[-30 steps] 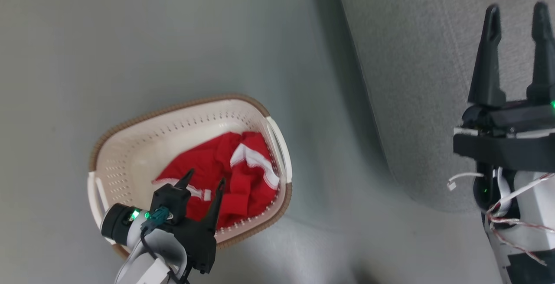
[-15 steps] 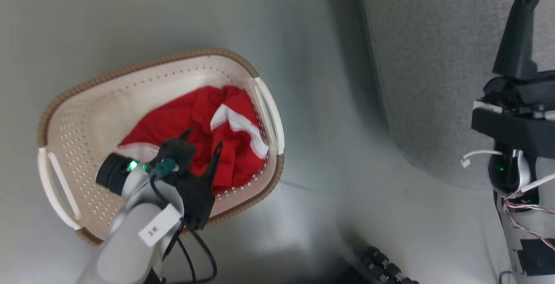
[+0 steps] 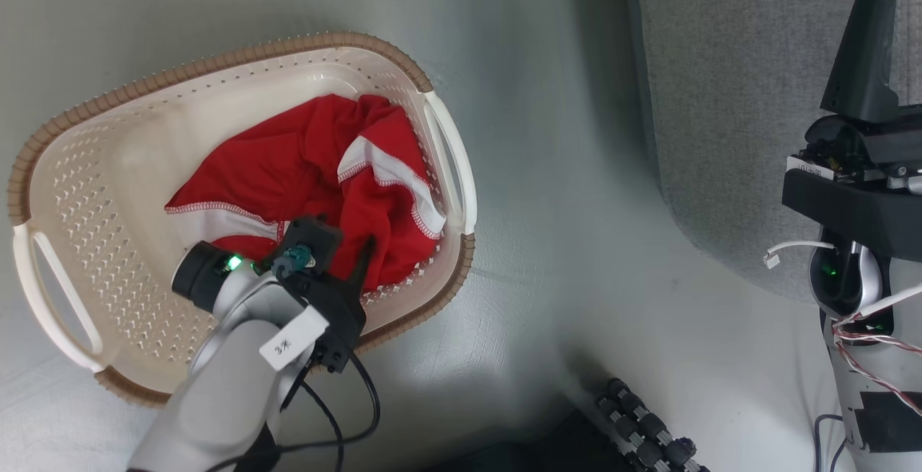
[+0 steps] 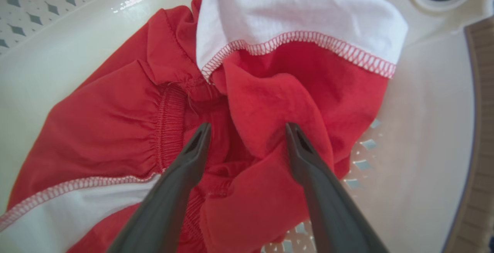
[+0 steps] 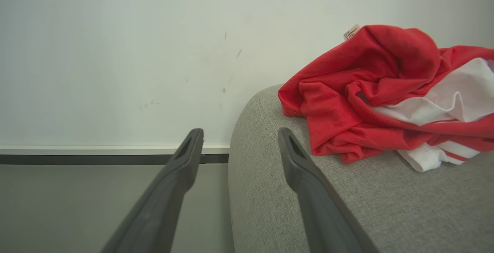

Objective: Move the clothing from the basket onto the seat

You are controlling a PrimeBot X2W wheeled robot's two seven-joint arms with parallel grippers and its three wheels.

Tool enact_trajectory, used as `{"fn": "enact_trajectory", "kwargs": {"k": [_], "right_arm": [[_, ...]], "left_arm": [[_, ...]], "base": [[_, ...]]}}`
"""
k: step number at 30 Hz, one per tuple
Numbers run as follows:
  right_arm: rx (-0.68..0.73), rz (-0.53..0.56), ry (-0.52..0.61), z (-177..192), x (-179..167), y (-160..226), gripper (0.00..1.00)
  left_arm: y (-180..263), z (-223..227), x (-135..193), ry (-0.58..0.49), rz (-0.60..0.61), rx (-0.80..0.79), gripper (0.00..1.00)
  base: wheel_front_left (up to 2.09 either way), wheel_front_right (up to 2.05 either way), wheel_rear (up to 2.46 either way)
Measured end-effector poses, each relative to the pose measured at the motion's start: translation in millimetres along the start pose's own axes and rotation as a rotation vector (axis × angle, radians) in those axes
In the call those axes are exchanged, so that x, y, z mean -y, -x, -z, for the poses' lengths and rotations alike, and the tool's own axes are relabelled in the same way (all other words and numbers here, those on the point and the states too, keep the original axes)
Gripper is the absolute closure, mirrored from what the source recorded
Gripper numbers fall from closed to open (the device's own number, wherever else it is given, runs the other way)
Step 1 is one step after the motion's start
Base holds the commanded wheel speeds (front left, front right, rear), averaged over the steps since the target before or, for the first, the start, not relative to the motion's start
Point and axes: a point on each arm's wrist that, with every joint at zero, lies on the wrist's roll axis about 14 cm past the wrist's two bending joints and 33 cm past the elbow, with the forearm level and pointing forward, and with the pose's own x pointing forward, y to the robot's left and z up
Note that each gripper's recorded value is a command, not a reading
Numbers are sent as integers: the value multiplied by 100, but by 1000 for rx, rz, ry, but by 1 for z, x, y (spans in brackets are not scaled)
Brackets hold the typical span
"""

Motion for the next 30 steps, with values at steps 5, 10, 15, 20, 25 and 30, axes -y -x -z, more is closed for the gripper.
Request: {"fn": "enact_trajectory", "kwargs": {"k": [5, 10, 15, 20, 25, 30], "right_arm": [[-6, -2, 3, 3, -1, 1, 0], [-8, -2, 11, 4, -1, 3, 0], [-27, 4, 9, 9, -1, 8, 0], [-33, 6, 12, 11, -2, 11, 0], [-33, 4, 22, 12, -3, 11, 0], [-32, 11, 16, 12, -3, 11, 0]], "left_arm": [[-4, 1, -7, -4, -13, -16, 0], [-7, 7, -10, -7, -15, -41, 0], [-10, 8, -11, -9, -16, -54, 0], [-13, 12, -12, -20, -14, -77, 0], [-16, 13, -11, -25, -6, -86, 85], [-19, 2, -10, -33, -1, -49, 100]], "base": [[0, 0, 0], [0, 0, 0], [0, 0, 0], [0, 0, 0], [0, 0, 0], [0, 0, 0]]}}
